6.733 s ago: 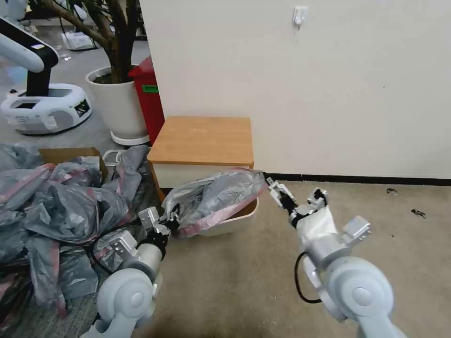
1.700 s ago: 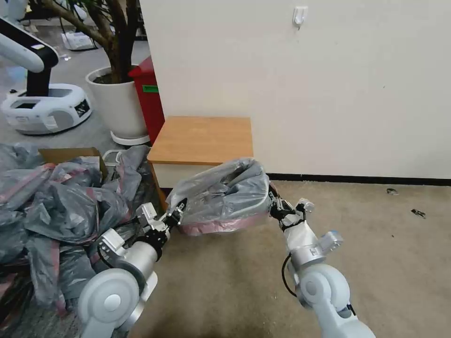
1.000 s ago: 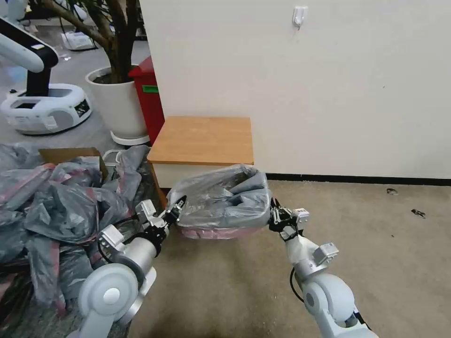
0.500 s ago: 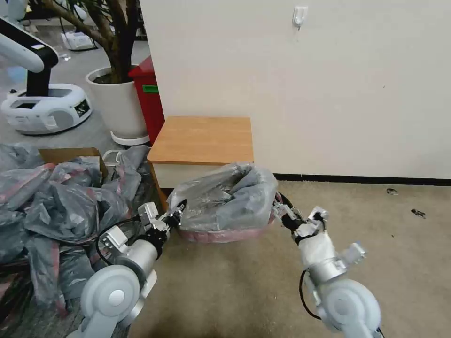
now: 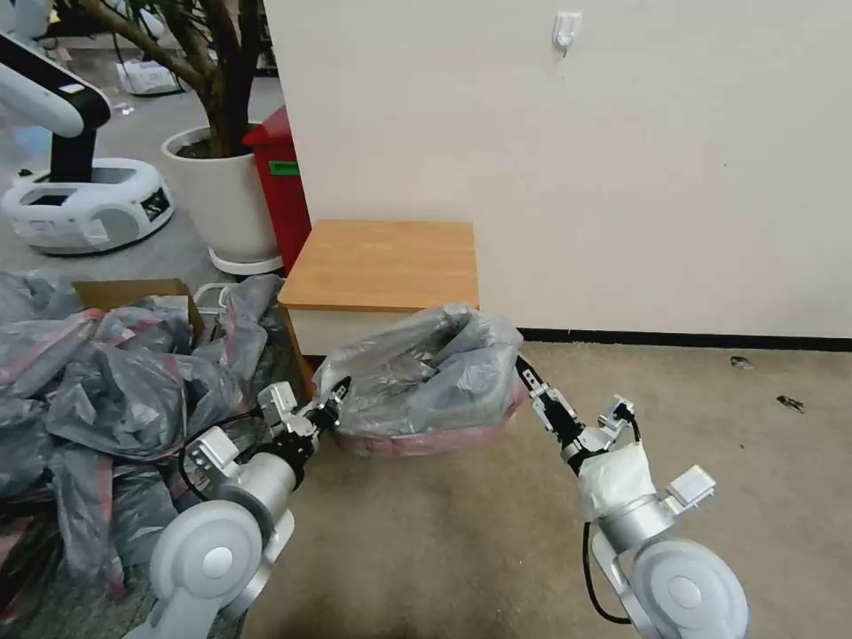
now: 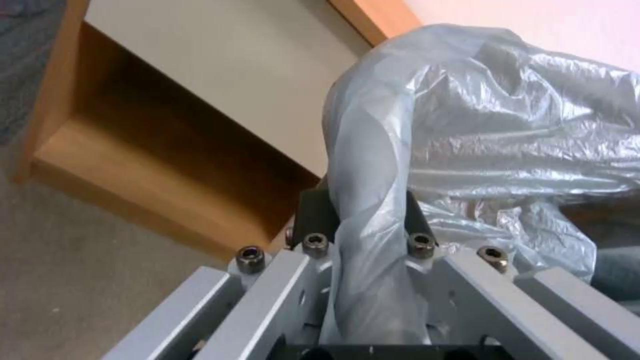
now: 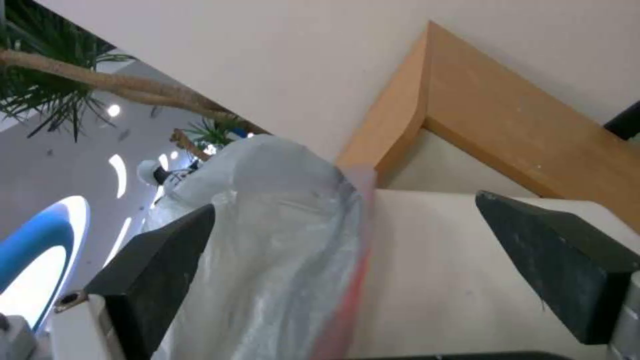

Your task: Pick up the garbage bag from the table and place it over the trash can.

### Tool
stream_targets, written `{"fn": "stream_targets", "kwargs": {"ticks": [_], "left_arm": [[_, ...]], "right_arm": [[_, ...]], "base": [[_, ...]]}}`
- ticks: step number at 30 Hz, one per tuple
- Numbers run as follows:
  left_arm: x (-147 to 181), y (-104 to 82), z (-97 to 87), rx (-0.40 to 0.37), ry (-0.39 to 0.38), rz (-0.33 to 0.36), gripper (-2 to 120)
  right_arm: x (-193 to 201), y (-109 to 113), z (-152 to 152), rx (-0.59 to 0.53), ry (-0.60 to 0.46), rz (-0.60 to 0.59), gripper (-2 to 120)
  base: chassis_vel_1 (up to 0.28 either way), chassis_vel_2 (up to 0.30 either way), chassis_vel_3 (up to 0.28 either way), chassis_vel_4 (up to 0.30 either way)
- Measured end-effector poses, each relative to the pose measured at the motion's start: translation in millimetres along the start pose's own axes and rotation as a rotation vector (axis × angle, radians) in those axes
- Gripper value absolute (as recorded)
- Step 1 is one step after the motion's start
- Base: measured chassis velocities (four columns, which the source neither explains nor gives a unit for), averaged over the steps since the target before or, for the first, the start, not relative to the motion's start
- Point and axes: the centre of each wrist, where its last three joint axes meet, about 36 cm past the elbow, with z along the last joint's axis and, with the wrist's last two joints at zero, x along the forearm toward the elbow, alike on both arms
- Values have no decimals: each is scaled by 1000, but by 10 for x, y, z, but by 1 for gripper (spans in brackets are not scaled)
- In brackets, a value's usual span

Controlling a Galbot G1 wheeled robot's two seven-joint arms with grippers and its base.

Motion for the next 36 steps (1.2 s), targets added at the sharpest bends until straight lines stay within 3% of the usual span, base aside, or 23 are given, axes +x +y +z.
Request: {"fn": "stream_targets", "kwargs": {"ticks": [7, 8, 9, 13, 14, 17, 18, 20, 21, 24, 25, 28, 33, 36], "left_arm": [[-3, 15, -21, -30, 0, -31, 5], [4, 17, -7, -110, -9, -58, 5], [4, 17, -7, -110, -9, -58, 5], [25, -42, 40, -260, -23, -69, 5], [25, -42, 40, -260, -23, -69, 5], [28, -114, 110, -378, -43, -70, 5], [28, -114, 110, -378, -43, -70, 5], [34, -146, 177, -463, -54, -69, 5], [34, -146, 177, -463, -54, -69, 5], [54, -188, 276, -573, -60, -65, 5], [54, -188, 276, -573, -60, -65, 5], [54, -210, 326, -648, -68, -62, 5], [54, -236, 359, -693, -63, -59, 5], [60, -255, 363, -704, -65, -58, 5]], "right_arm": [[175, 27, -78, 19, -34, 13, 100], [221, 144, -267, 84, -69, -8, 100], [221, 144, -267, 84, -69, -8, 100], [62, 568, -653, 435, -32, -135, 100], [62, 568, -653, 435, -32, -135, 100], [-228, 965, -707, 730, 129, -230, 98], [-228, 965, -707, 730, 129, -230, 98], [-448, 1083, -584, 867, 224, -251, 91], [-448, 1083, -584, 867, 224, -251, 91], [-771, 1130, -341, 1046, 352, -278, 74], [-771, 1130, -341, 1046, 352, -278, 74], [-900, 1120, -164, 1187, 425, -301, 60], [-1012, 1126, 14, 1339, 535, -398, 42], [-1080, 1092, 93, 1373, 593, -414, 32]], "base": [[0, 0, 0, 0], [0, 0, 0, 0], [0, 0, 0, 0], [0, 0, 0, 0], [0, 0, 0, 0], [0, 0, 0, 0], [0, 0, 0, 0], [0, 0, 0, 0], [0, 0, 0, 0], [0, 0, 0, 0], [0, 0, 0, 0], [0, 0, 0, 0], [0, 0, 0, 0], [0, 0, 0, 0]]}}
